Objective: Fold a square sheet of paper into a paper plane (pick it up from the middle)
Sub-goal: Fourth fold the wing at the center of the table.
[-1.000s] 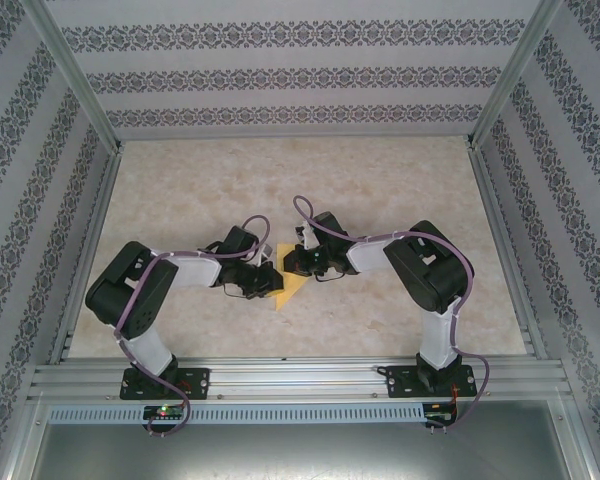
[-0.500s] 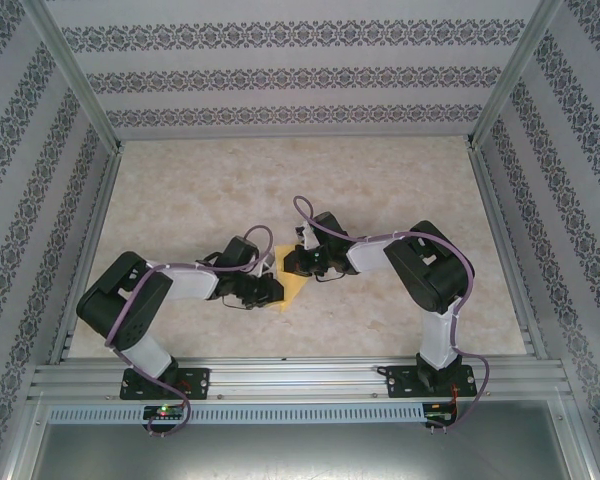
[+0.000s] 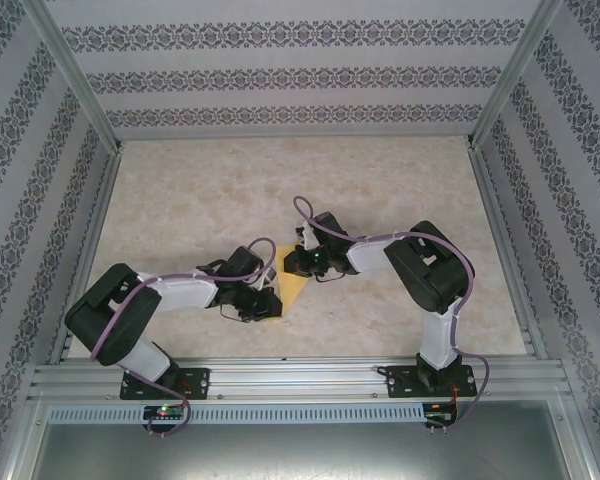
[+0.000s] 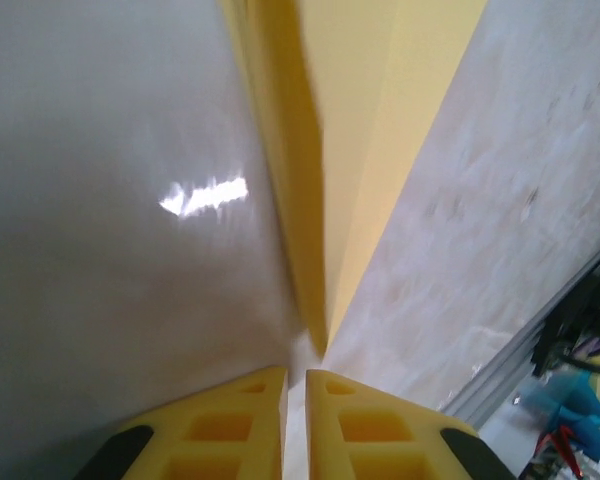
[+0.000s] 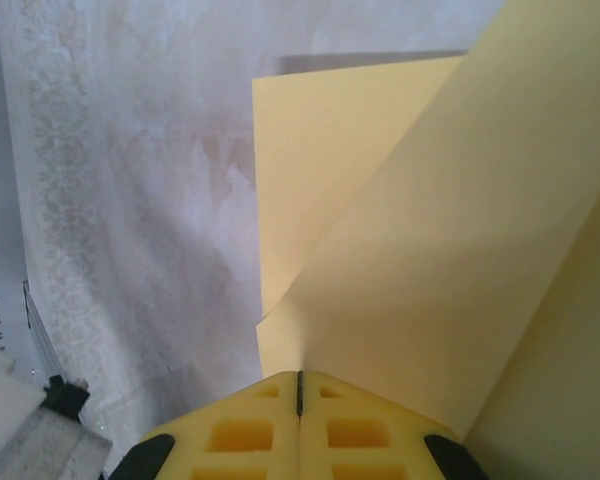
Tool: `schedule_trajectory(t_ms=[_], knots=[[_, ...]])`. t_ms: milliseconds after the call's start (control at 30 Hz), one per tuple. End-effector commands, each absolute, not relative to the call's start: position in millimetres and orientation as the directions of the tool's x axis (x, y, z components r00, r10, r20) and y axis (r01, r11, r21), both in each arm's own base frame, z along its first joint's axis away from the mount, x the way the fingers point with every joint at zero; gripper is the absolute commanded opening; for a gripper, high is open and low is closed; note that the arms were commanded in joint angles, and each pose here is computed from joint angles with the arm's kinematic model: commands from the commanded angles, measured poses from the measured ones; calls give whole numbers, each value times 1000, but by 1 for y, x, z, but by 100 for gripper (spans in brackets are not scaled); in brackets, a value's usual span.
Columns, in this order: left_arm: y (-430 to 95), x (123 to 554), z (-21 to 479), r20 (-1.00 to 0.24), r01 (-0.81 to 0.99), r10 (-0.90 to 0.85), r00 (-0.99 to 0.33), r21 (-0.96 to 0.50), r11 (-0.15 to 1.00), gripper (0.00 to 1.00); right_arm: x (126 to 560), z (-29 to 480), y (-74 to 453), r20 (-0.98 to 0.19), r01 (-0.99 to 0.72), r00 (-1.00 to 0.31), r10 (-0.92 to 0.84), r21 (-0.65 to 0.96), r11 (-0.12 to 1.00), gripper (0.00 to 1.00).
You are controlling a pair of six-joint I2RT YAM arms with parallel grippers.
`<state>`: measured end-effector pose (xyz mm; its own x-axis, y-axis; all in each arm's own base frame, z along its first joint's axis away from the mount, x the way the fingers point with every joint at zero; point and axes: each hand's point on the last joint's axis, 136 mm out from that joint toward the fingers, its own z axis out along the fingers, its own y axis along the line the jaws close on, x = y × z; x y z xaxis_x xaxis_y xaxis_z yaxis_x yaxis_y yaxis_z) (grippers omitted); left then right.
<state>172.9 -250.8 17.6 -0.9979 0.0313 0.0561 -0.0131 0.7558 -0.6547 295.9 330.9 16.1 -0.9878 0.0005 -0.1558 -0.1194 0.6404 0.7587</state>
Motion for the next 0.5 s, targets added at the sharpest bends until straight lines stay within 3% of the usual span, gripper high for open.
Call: schedule_trajectory(t_ms=[0, 233, 467], knots=[[-232, 146, 24, 108, -40, 30, -994, -592, 805, 13, 271, -40, 294, -28, 6, -999, 29, 616, 788, 7], [-226, 199, 79, -153, -10, -142, -978, -643, 765, 11, 270, -37, 295, -17, 113, -987, 160, 637, 763, 7], [-230, 224, 79, -177, -56, -236, -955, -677, 734, 11, 259, -46, 312, -6, 235, -946, 324, 675, 700, 6]])
